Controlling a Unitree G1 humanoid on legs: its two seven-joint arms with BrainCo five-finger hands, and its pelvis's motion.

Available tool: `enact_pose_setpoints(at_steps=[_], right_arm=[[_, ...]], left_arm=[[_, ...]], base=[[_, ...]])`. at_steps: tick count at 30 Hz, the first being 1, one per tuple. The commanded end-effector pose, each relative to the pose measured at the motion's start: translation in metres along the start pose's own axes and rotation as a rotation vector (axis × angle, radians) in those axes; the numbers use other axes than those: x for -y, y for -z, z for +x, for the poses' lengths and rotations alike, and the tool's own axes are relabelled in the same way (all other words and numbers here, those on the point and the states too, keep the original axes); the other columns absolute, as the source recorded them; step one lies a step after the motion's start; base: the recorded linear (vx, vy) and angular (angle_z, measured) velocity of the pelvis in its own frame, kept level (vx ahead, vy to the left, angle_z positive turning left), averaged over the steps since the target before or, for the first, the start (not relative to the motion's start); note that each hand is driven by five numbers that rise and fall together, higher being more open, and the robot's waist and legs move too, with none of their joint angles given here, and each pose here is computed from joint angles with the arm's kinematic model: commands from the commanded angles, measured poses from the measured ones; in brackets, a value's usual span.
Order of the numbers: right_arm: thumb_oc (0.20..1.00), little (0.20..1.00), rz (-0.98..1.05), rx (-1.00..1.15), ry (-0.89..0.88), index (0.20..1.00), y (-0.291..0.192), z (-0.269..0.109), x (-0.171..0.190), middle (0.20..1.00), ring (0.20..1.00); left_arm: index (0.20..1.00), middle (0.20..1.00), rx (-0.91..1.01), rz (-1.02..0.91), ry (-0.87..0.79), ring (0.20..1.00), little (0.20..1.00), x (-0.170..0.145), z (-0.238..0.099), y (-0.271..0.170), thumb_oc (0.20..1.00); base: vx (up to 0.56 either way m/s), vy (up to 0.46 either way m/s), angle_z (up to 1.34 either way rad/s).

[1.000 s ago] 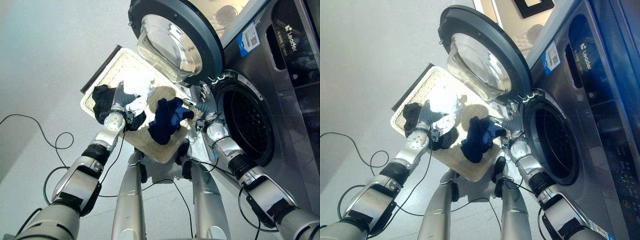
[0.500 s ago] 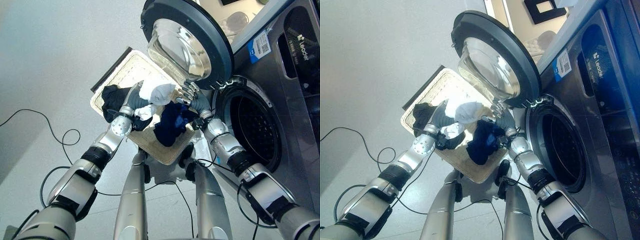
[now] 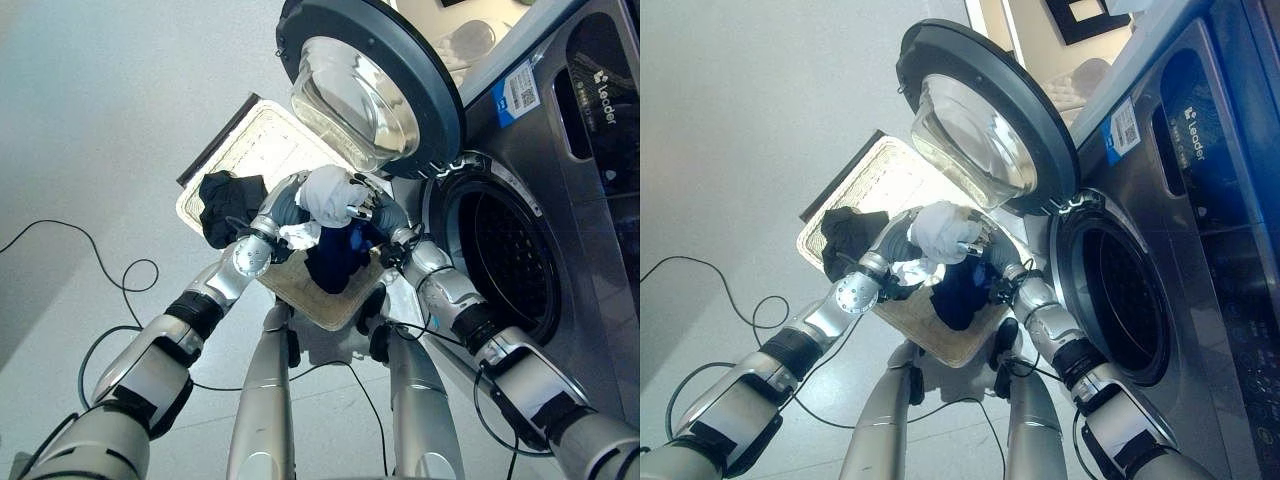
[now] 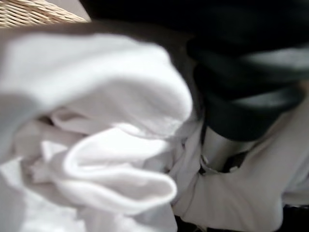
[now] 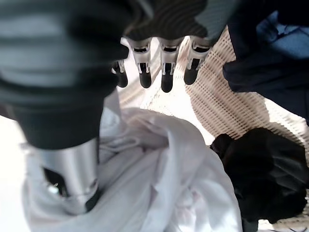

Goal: Put the clothes into the washing machine.

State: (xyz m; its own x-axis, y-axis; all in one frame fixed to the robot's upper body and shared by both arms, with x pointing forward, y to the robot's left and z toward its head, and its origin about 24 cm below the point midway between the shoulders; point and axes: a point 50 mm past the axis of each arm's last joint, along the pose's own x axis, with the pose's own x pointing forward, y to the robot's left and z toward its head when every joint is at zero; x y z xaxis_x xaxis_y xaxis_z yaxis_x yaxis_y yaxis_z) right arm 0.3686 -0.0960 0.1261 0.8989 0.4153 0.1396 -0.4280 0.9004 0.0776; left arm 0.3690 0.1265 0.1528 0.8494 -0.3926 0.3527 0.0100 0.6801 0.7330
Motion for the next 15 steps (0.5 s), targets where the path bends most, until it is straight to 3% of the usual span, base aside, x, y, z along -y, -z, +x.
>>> enact_pose_setpoints(at_steps=[1, 15], right_arm=[[1.000, 1.000, -0.003, 0.037, -0.110, 1.000, -0.016, 0.013, -0.019, 1.000, 1.000], [1.000, 1.000, -0.040, -0.058, -0.113, 1.000, -0.009, 0.018, -0.015, 1.000, 1.000]], left_arm=[[0.200, 0.200, 0.330, -0.050, -0.030, 0.200, 0.200, 0.002, 0.023, -0.069, 0.200], [0.200, 0.200, 0.439, -0.060, 0.042, 0.200, 0.200, 0.002, 0.026, -0.086, 0.200]], base=[[0.00, 0.000, 0.00], [0.00, 0.000, 0.00]])
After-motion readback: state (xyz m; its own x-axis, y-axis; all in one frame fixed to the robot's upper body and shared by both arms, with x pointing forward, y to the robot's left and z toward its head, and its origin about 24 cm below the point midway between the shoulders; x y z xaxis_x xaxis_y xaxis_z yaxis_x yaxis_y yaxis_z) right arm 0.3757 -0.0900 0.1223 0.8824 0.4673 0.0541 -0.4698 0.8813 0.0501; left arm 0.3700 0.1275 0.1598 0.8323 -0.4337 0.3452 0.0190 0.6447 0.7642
